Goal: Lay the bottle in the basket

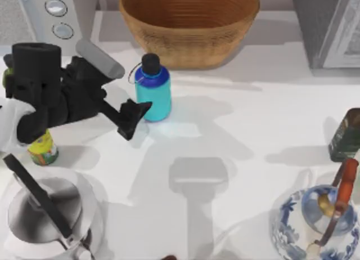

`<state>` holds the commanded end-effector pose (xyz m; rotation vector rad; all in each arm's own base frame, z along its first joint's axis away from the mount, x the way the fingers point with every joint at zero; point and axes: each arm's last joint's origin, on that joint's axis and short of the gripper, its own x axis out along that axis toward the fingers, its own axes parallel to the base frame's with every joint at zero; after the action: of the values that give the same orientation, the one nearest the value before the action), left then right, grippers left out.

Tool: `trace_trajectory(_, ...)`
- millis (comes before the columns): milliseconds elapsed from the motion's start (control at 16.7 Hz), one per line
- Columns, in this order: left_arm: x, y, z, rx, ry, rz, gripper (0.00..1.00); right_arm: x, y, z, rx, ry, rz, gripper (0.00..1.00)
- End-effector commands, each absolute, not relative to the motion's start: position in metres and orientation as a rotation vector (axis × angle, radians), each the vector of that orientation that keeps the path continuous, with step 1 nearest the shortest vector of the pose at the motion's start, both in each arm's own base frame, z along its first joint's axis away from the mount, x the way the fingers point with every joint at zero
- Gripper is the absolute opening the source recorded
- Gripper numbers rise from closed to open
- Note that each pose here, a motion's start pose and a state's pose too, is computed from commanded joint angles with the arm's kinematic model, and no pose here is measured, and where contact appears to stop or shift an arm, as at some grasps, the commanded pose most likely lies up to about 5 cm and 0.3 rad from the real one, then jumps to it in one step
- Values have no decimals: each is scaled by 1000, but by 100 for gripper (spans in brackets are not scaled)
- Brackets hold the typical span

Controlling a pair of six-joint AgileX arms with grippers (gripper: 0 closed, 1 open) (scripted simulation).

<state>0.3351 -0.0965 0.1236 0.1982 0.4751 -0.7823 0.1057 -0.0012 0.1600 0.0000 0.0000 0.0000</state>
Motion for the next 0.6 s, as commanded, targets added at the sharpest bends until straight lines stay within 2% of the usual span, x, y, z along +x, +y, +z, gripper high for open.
trace_trajectory(300, 353, -110, 122, 195, 457, -789, 100, 106, -1, 160, 0, 0, 0, 100)
trace_trajectory(600, 375, -134, 97, 201, 465, -790, 100, 106, -1, 160, 0, 0, 0, 100)
